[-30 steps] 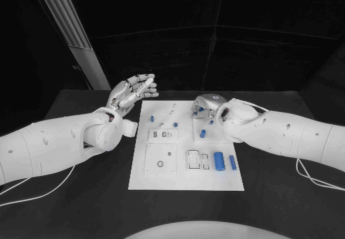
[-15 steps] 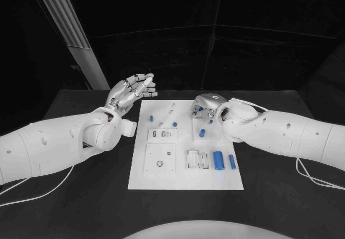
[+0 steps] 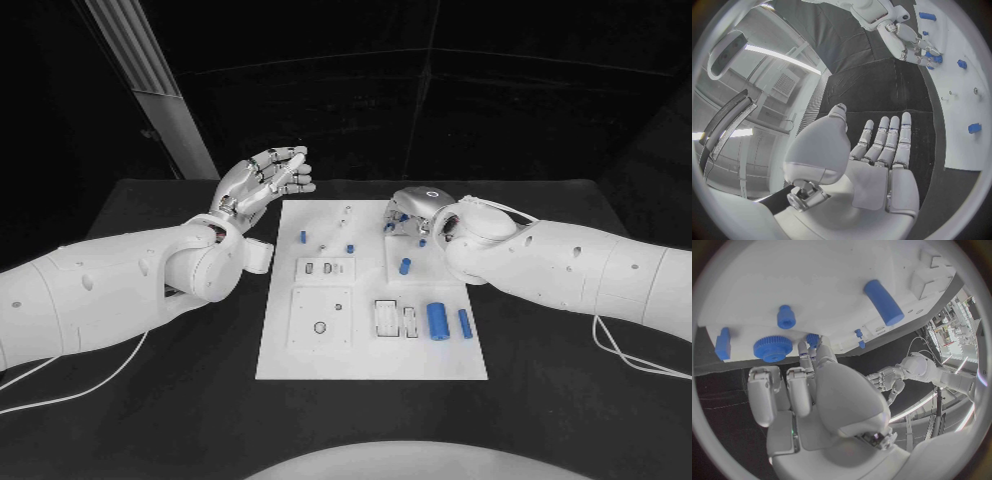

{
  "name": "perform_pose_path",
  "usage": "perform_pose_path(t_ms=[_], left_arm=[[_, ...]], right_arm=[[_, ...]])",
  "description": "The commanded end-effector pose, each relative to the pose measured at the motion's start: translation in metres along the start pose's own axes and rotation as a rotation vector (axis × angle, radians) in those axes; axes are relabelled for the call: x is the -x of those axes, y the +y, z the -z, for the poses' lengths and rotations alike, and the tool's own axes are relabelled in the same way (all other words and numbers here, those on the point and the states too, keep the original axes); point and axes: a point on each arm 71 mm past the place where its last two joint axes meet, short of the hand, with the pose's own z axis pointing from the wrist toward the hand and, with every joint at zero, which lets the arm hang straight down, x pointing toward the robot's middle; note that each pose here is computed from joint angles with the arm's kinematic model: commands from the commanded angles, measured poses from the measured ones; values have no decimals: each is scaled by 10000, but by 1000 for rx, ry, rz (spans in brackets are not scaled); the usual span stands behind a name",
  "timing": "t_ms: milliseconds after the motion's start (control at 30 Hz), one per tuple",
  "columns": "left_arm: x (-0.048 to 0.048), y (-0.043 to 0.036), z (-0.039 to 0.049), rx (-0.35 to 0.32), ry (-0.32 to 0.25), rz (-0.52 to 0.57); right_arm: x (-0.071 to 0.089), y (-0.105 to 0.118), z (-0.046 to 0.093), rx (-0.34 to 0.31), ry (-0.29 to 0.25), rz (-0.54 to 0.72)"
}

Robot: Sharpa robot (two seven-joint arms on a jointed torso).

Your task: Assemble the parts on the task board

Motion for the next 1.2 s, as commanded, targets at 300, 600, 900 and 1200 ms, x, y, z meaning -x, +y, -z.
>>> perform_pose_path(t_ms=[300, 600, 900, 1200], left_arm=[[-5, -152, 6, -204, 8, 0], [-7, -151, 5, -204, 9, 1], [-7, -151, 3, -204, 9, 0], [-4, -151, 5, -204, 8, 0]], right_arm=[[-11, -15, -3, -24, 18, 9], [-19, -13, -9, -28, 28, 11], [-25, 4, -21, -23, 33, 13], [-15, 34, -24, -8, 18, 8]])
